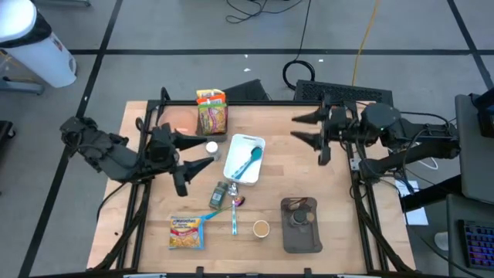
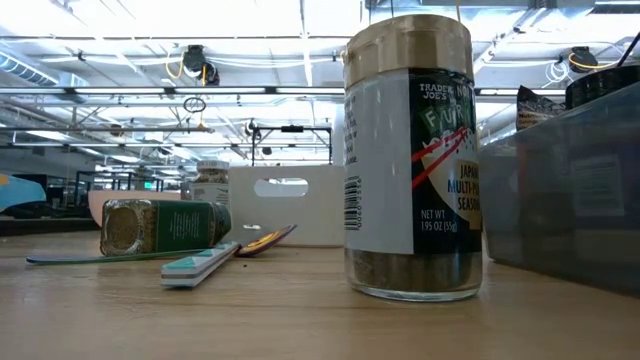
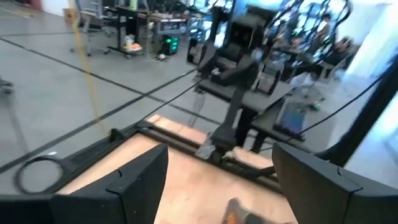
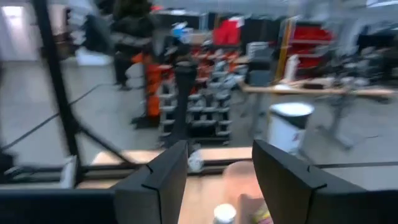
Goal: Pick & Place Food Item
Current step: Put the green seasoning bottle into the bottom black bin
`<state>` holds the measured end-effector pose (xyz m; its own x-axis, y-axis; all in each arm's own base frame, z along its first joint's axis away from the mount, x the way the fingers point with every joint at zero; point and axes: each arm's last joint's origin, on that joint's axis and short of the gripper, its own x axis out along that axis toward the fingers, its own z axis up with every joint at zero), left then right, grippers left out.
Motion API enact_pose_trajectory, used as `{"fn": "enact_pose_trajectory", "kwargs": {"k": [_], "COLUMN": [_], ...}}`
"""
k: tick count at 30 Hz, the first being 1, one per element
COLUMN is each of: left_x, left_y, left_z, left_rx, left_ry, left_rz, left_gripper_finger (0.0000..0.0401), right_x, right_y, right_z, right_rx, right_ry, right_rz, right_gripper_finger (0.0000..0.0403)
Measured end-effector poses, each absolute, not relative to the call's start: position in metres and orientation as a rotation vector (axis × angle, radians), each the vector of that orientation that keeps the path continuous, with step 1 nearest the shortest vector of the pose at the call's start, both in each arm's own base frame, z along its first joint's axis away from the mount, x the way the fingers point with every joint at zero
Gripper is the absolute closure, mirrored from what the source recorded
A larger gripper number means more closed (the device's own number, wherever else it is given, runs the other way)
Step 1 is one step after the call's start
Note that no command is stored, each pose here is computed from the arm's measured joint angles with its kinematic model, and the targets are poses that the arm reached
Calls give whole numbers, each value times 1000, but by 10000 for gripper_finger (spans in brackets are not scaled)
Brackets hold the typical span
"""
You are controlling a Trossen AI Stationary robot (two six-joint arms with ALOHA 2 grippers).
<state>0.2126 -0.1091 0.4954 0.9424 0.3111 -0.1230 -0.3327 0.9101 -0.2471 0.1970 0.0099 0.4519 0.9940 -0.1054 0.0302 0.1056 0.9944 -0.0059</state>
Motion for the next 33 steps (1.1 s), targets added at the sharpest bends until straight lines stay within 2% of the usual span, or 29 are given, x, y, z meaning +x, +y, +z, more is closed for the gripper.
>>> {"fn": "enact_pose_trajectory", "kwargs": {"k": [7, 18, 26, 33], "left_x": [166, 130, 113, 95], "left_y": [-101, -79, -67, -49], "left_z": [480, 417, 377, 368], "left_rx": [-299, -357, -364, -276], "left_ry": [53, -58, -184, -348], "left_rz": [343, 326, 181, 47], "left_gripper_finger": [107, 107, 107, 107], "right_x": [197, 216, 237, 245], "right_y": [-2, -18, -27, -35], "right_z": [455, 445, 433, 430], "right_rx": [-9, -18, 7, 46], "right_ry": [-63, -6, 32, 22], "right_rz": [-261, -335, -368, -308], "right_gripper_finger": [240, 249, 275, 317]}}
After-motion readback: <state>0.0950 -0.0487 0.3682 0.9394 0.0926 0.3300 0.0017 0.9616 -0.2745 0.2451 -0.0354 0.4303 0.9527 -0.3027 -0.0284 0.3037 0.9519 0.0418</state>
